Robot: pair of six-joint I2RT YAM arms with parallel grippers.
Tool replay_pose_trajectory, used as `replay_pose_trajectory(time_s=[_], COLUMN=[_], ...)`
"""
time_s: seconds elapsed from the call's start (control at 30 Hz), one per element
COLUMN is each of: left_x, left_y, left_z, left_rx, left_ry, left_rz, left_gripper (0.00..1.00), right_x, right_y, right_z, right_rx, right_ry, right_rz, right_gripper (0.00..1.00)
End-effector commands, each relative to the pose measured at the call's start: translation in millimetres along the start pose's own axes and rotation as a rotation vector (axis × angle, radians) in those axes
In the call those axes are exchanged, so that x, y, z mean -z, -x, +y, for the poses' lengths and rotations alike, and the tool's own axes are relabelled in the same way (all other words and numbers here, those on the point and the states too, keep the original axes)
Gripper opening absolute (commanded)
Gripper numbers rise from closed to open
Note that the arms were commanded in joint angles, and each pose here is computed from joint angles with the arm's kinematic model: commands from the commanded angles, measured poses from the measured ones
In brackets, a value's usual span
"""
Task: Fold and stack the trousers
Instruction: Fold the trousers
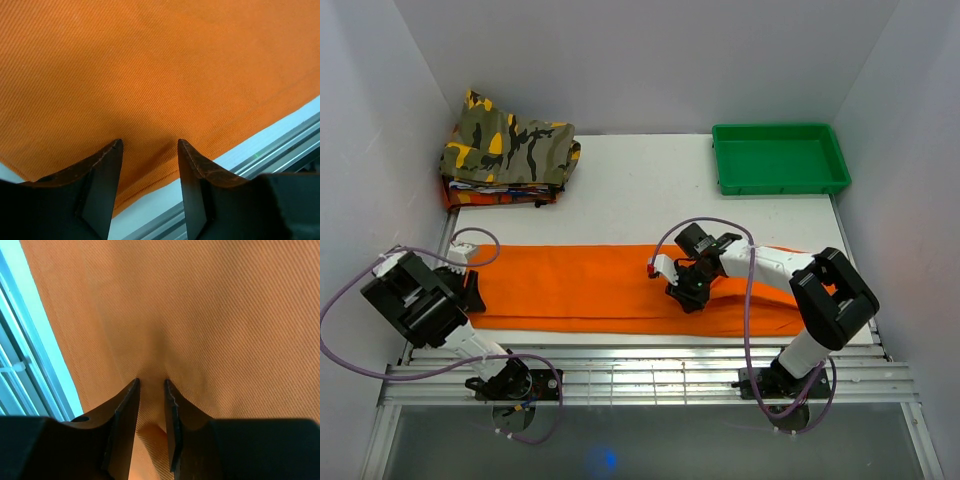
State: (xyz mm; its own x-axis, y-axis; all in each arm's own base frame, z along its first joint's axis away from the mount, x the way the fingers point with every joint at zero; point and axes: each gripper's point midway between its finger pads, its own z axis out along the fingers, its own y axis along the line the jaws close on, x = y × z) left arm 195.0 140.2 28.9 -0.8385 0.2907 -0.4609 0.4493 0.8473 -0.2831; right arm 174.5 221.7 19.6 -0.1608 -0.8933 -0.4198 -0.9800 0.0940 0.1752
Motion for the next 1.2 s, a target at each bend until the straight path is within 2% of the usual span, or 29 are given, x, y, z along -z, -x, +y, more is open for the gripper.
replay_pose_trajectory(time_s=[0.0, 0.07, 0.1, 0.2, 0.3, 0.4, 0.43, 0.47, 0.5, 0.57, 0.6, 0.67, 0.7, 0.73, 0.87, 1.0, 1.07, 1.1, 1.17], left_x=[-7, -21, -25, -32, -23, 1, 8, 17, 30, 41, 51, 58, 54, 63, 80, 80, 71, 67, 65], left_y=[15, 18, 20, 40, 69, 95, 101, 107, 116, 125, 133, 138, 136, 138, 138, 131, 129, 125, 120], left_z=[21, 26, 29, 49, 60, 63, 62, 58, 50, 31, 20, 9, -1, -9, -24, -28, -36, -30, -18], left_rx=[0.041, 0.077, 0.088, 0.149, 0.174, 0.174, 0.180, 0.189, 0.188, 0.205, 0.215, 0.264, 0.294, 0.342, 0.506, 0.655, 0.703, 0.747, 0.838], left_ry=[0.143, 0.154, 0.157, 0.174, 0.156, 0.180, 0.192, 0.187, 0.196, 0.151, 0.150, 0.144, 0.121, 0.123, 0.108, 0.129, 0.072, 0.093, 0.129], left_rz=[-0.022, 0.000, 0.004, -0.029, -0.088, -0.150, -0.170, -0.194, -0.231, -0.287, -0.327, -0.384, -0.392, -0.429, -0.595, -0.615, -0.615, -0.606, -0.610], left_gripper=[0.58, 0.58, 0.54, 0.50, 0.52, 0.72, 0.84, 0.90, 0.98, 0.98, 0.98, 0.98, 0.98, 0.98, 0.98, 0.98, 0.98, 0.95, 0.81], right_x=[-18, -22, -22, -18, -7, 11, 20, 26, 33, 54, 62, 88, 96, 110, 122, 114, 94, 92, 67], right_y=[-7, -7, -4, 14, 18, 9, 6, 7, 7, 32, 46, 92, 108, 134, 202, 259, 279, 288, 295], right_z=[-30, -39, -43, -61, -75, -83, -81, -79, -79, -71, -69, -67, -67, -71, -72, -79, -73, -72, -70], right_rx=[-0.017, -0.017, -0.018, -0.025, -0.013, -0.012, -0.017, -0.014, -0.009, 0.026, 0.017, 0.049, 0.053, 0.042, 0.031, 0.010, 0.025, 0.036, 0.037], right_ry=[-0.116, -0.145, -0.153, -0.198, -0.256, -0.283, -0.283, -0.279, -0.278, -0.273, -0.271, -0.273, -0.271, -0.276, -0.212, -0.197, -0.159, -0.157, -0.140], right_rz=[0.034, 0.050, 0.046, 0.034, 0.044, 0.054, 0.057, 0.046, 0.037, -0.057, -0.111, -0.253, -0.300, -0.364, -0.547, -0.653, -0.661, -0.673, -0.654], right_gripper=[0.33, 0.33, 0.32, 0.29, 0.27, 0.27, 0.27, 0.28, 0.31, 0.43, 0.63, 0.81, 0.87, 0.89, 0.89, 0.85, 0.81, 0.79, 0.71])
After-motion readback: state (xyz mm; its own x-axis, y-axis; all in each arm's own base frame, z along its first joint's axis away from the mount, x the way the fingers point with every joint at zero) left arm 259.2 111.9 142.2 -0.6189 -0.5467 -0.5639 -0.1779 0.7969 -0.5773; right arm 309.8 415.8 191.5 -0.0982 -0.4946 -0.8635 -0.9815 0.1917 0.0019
